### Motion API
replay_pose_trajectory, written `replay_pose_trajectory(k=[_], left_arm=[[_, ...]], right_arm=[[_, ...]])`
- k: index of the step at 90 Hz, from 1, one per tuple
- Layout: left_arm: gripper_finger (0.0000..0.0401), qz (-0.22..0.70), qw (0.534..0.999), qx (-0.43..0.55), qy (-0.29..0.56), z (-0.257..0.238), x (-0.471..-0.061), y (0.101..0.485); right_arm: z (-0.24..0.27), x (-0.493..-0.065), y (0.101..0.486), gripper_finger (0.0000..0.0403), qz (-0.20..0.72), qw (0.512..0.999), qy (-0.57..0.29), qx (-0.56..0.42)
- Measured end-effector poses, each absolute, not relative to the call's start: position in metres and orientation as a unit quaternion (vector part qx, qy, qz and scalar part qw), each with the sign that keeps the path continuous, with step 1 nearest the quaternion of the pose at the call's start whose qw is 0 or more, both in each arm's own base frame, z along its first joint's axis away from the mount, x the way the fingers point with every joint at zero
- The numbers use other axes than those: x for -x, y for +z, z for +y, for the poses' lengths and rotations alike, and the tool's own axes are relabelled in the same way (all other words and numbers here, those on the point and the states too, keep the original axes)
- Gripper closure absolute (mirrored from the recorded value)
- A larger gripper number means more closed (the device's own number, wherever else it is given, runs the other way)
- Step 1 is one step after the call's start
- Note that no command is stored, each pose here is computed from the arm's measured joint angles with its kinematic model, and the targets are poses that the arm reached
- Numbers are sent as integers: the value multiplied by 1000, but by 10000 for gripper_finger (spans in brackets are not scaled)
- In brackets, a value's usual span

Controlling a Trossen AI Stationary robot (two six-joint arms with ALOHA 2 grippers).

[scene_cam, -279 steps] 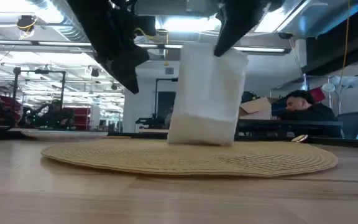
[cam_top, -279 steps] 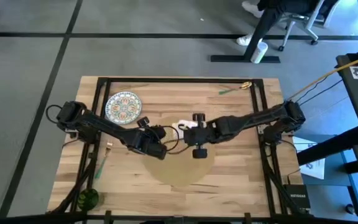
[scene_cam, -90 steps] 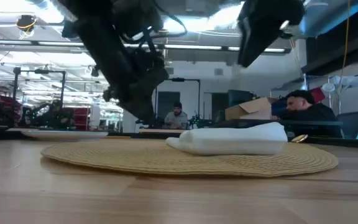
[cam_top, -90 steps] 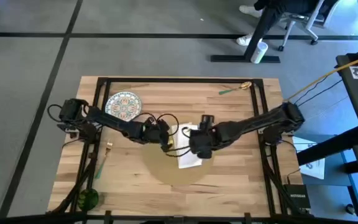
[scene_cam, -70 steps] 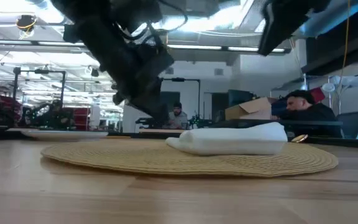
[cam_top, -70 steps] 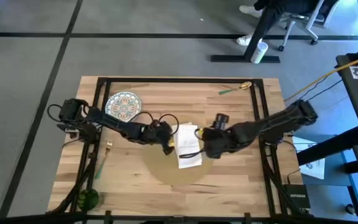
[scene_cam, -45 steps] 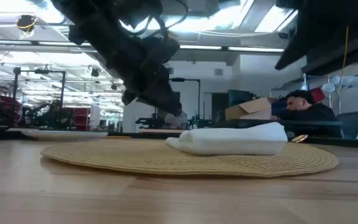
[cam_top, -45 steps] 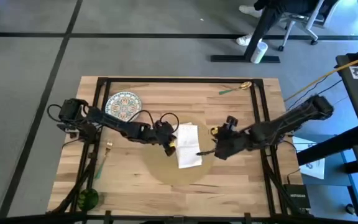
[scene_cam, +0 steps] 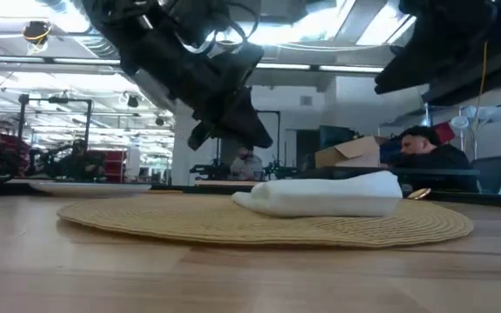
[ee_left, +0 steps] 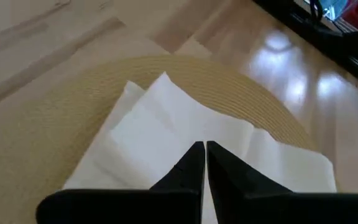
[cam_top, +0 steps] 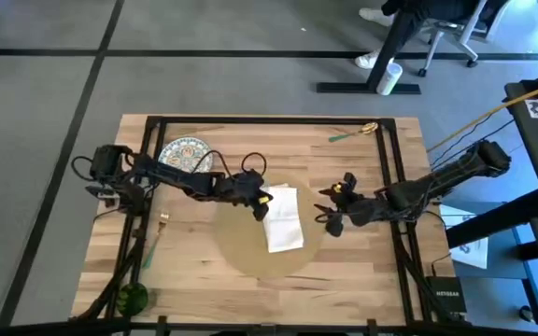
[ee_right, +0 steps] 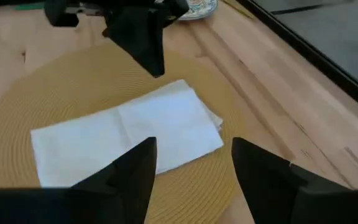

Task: Set table place
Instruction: Fold the table napkin

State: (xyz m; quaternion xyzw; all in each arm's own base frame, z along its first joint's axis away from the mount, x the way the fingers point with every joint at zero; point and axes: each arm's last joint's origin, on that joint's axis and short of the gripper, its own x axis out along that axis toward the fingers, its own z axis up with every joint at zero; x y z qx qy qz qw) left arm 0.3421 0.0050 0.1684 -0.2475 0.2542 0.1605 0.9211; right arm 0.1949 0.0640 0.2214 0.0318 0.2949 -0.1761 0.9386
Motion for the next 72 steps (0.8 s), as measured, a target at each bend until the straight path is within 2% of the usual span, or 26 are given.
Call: replay_pose_trajectory(k=[18, 40, 49, 62, 72], left_arm=[[401, 220, 925, 270, 155, 3, -322, 145], [401, 108, 946, 287, 109, -3, -290, 144], [401, 100, 940, 306, 111, -3, -286, 146], [401, 89, 925, 353, 113, -3, -289, 150], [401, 90, 924, 354, 115, -2, -293, 153]], right_arm=[[64, -192, 206, 208, 309, 940, -142, 0], [67, -191, 180, 208, 201, 979, -40, -23], [66, -192, 183, 208, 159, 986, -36, -17], [60, -195, 186, 208, 154, 986, -54, -17], [57, -197, 187, 208, 152, 986, -62, -20]])
